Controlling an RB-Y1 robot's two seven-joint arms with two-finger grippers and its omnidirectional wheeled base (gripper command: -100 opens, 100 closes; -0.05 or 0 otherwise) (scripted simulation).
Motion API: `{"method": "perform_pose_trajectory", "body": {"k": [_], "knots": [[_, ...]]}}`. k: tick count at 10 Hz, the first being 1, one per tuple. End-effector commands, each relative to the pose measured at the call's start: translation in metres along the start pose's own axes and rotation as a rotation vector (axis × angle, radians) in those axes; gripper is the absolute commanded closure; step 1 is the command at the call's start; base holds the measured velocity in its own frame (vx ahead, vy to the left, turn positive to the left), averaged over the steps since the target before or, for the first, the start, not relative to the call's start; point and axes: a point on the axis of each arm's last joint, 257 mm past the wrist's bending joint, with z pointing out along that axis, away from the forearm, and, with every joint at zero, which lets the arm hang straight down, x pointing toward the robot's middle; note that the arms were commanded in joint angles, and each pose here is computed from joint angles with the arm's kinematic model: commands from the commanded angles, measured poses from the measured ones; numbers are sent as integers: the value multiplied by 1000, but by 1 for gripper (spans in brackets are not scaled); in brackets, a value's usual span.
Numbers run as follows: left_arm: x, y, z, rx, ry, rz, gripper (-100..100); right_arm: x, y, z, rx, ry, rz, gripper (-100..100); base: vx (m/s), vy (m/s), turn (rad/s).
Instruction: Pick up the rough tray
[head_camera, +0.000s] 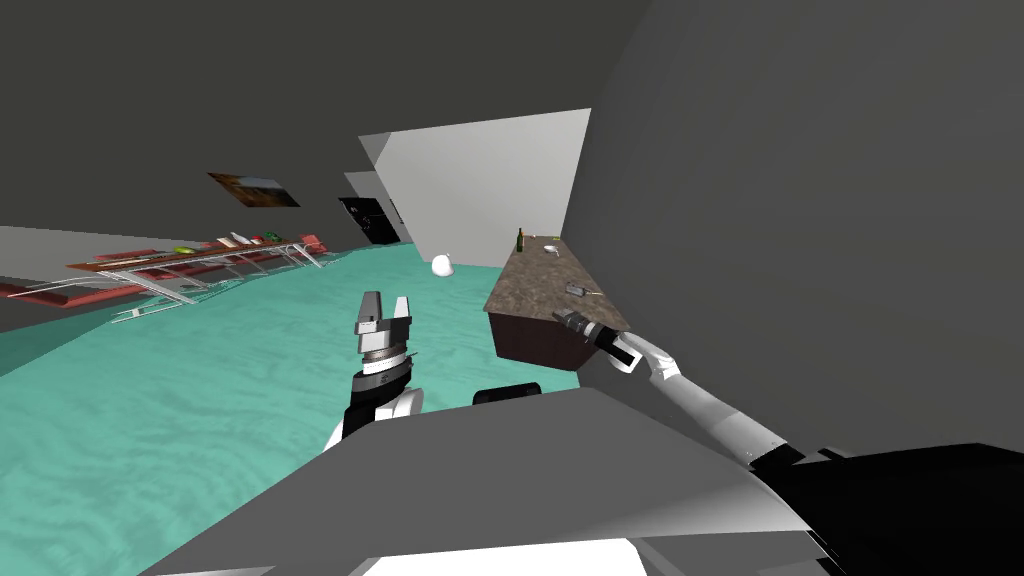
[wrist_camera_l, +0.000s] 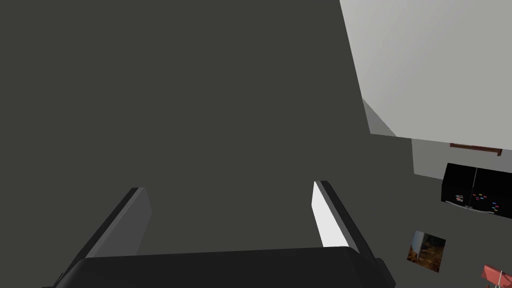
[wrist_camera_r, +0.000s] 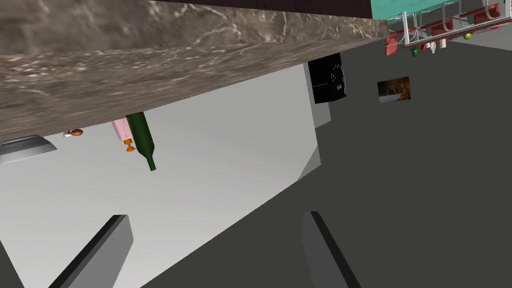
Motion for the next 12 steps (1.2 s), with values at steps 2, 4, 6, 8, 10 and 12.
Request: {"method": "perform_pose_trajectory", "body": {"k": [2, 4, 6, 8, 10, 12], "knots": [[0, 0, 0, 0, 0, 0, 0, 12, -31, -9, 44, 72, -92, -100, -9, 50, 109], [0, 0, 0, 0, 0, 0, 0, 18, -57, -18, 81, 131, -166, -100, -7, 42, 93], [0, 0, 0, 0, 0, 0, 0, 23, -83, -30, 117, 189, -238, -100, 4, 37, 110], [0, 0, 0, 0, 0, 0, 0, 27, -109, -43, 152, 246, -305, -100, 16, 38, 83], [0, 0, 0, 0, 0, 0, 0, 29, -135, -58, 186, 302, -369, -100, 19, 30, 105], [0, 0, 0, 0, 0, 0, 0, 29, -159, -73, 219, 356, -428, -100, 24, 26, 87]]}}
